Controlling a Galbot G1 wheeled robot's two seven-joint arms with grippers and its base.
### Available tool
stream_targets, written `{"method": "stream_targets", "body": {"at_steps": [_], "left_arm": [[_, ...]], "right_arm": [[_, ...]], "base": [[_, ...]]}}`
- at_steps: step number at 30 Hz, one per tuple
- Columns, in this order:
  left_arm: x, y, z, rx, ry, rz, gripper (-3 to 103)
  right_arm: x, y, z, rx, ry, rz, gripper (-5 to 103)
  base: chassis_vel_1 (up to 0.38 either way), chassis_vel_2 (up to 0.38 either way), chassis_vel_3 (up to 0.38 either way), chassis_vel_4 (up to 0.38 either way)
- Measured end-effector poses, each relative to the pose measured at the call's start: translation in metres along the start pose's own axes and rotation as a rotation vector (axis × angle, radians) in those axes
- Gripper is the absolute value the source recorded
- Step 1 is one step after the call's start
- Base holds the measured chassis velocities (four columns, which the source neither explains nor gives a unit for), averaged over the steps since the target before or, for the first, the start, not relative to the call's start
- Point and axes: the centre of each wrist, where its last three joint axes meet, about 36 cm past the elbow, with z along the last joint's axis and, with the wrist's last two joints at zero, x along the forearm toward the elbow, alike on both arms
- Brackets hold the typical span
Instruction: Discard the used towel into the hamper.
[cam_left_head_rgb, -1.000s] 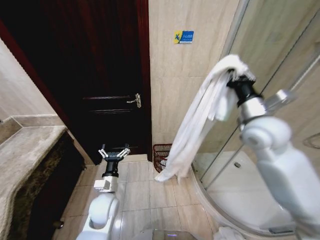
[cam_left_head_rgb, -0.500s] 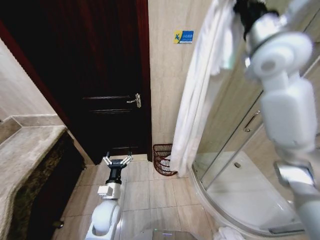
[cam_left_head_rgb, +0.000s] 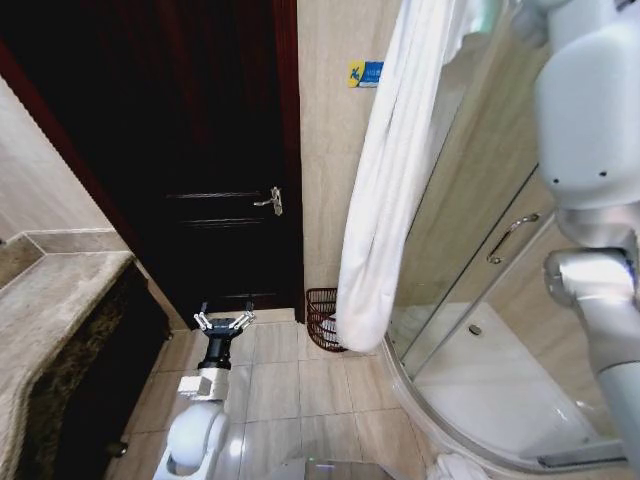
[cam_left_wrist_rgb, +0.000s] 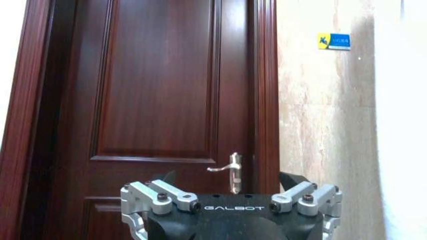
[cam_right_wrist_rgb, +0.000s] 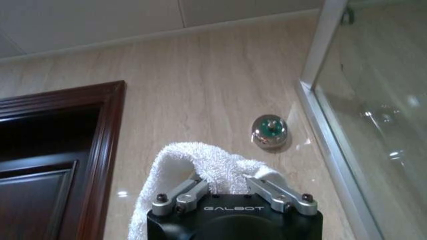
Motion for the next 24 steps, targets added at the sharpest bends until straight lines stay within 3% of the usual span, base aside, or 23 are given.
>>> {"method": "stream_targets", "body": {"at_steps": [14, 24], "left_arm": [[-0.005, -0.009, 0.004, 0.019, -0.015, 0.015, 100], [-0.007, -0.012, 0.005, 0.022, -0.022, 0.01, 100]], "right_arm": [[-0.011, 0.015, 0.027, 0.028, 0.002, -0.044, 8], [-0.011, 0.033, 0.043, 0.013, 0.015, -0.061, 8]], "base": [[0.0, 0.0, 0.0, 0.0], [0.0, 0.0, 0.0, 0.0]]}}
